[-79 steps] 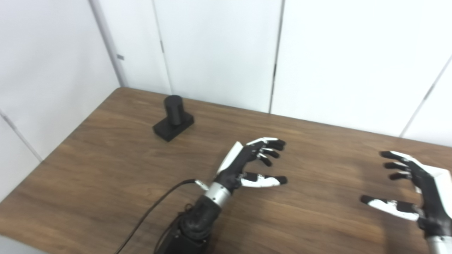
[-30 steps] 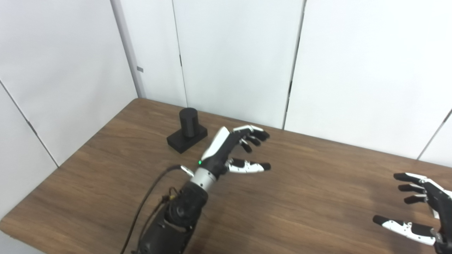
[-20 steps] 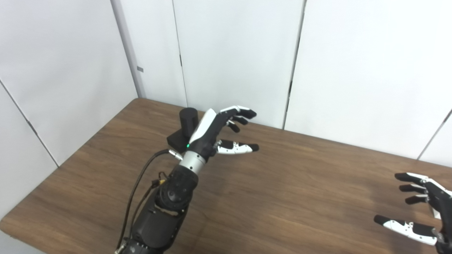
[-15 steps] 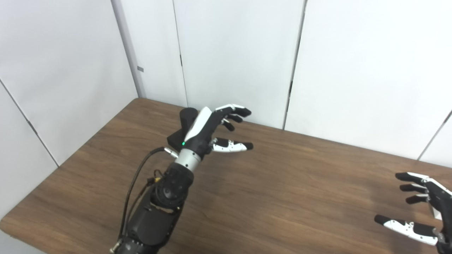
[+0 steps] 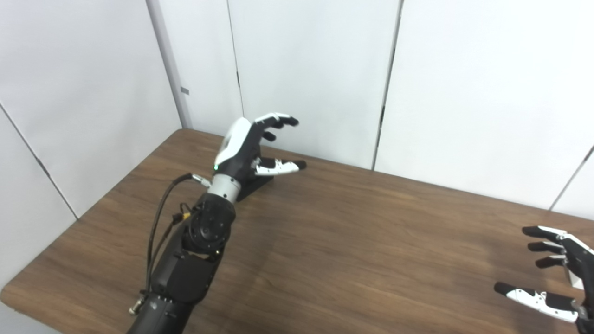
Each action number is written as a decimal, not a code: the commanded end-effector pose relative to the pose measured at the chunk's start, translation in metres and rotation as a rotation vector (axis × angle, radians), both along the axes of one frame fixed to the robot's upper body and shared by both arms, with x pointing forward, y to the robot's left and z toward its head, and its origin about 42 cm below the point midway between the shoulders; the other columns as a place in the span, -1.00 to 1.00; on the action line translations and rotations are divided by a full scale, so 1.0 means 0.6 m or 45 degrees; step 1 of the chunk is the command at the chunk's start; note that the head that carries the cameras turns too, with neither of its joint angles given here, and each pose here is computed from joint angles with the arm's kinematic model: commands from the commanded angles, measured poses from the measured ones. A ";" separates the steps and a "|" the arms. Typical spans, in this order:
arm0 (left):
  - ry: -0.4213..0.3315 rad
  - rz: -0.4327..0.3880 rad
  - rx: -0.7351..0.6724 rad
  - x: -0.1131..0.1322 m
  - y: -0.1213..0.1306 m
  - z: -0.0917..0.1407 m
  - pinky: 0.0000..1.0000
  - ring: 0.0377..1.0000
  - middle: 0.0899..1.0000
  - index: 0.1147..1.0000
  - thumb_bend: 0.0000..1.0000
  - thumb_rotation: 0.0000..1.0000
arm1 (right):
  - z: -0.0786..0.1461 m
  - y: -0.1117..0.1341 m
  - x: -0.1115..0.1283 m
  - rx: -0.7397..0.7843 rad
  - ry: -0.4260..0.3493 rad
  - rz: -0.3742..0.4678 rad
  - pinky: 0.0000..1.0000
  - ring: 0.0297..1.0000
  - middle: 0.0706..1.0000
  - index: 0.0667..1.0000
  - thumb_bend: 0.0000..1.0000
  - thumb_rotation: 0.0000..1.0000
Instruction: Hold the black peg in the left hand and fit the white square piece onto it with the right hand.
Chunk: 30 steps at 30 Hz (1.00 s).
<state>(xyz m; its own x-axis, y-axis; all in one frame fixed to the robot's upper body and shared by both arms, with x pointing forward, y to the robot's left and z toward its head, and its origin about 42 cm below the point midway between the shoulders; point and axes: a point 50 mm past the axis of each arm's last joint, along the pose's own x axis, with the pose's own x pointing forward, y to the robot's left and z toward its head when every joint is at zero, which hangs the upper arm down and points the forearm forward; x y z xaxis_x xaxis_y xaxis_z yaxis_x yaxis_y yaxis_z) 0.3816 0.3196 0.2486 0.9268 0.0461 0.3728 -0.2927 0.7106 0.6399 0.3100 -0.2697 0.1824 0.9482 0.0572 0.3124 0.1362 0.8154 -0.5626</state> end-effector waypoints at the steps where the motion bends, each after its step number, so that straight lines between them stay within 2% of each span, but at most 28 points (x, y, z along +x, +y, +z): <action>1: -0.122 0.055 0.086 0.015 0.012 0.051 0.25 0.66 0.65 0.36 0.67 -0.72 | 0.034 -0.004 0.005 -0.006 -0.096 0.009 0.04 0.29 0.42 0.31 0.34 -1.00; 7: -0.128 0.130 0.158 0.025 0.035 0.051 0.27 0.66 0.70 0.41 0.74 -0.69 | 0.033 -0.005 0.006 -0.003 -0.102 0.013 0.03 0.29 0.42 0.31 0.35 -1.00; 9: -0.119 0.176 0.218 0.027 0.041 0.048 0.34 0.71 0.73 0.44 0.77 -0.59 | 0.033 -0.005 0.006 -0.004 -0.102 0.013 0.04 0.29 0.42 0.31 0.35 -1.00; 11: -0.094 0.238 0.279 0.029 0.046 0.044 0.49 0.82 0.81 0.49 0.83 -0.47 | 0.034 -0.004 0.005 -0.005 -0.099 0.010 0.04 0.29 0.42 0.31 0.35 -1.00; 14: -0.080 0.299 0.340 0.031 0.051 0.038 0.71 0.94 0.92 0.56 0.90 -0.39 | 0.036 -0.003 0.004 -0.005 -0.097 0.009 0.05 0.31 0.43 0.31 0.34 -1.00; 15: -0.073 0.320 0.353 0.032 0.053 0.035 0.86 0.98 0.94 0.57 0.92 -0.35 | 0.036 -0.003 0.004 -0.004 -0.099 0.011 0.04 0.30 0.43 0.30 0.34 -1.00; 18: -0.047 0.393 0.379 0.037 0.061 0.026 0.97 1.00 0.92 0.54 0.95 -0.32 | 0.037 -0.002 0.004 -0.004 -0.101 0.014 0.05 0.30 0.42 0.30 0.34 -1.00; 22: -0.010 0.450 0.394 0.041 0.071 0.020 1.00 1.00 0.93 0.51 0.97 -0.29 | 0.040 -0.002 0.001 -0.008 -0.097 0.011 0.05 0.31 0.43 0.30 0.34 -1.00; 26: 0.040 0.499 0.438 0.047 0.086 0.013 1.00 1.00 0.96 0.55 1.00 -0.17 | 0.041 -0.002 0.001 -0.006 -0.100 0.012 0.04 0.30 0.43 0.30 0.34 -1.00; 30: 0.121 0.552 0.474 0.052 0.095 0.007 1.00 1.00 1.00 0.60 1.00 -0.08 | 0.042 -0.001 0.000 -0.005 -0.100 0.010 0.03 0.29 0.42 0.29 0.34 -1.00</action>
<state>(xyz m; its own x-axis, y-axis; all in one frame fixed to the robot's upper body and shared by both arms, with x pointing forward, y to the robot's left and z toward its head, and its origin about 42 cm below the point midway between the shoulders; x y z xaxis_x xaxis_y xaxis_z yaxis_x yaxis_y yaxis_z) 0.4022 0.3706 0.2220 0.9100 0.3121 0.2730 -0.3713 0.3203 0.8715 0.3069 -0.2689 0.1887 0.9454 0.0569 0.3208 0.1411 0.8161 -0.5605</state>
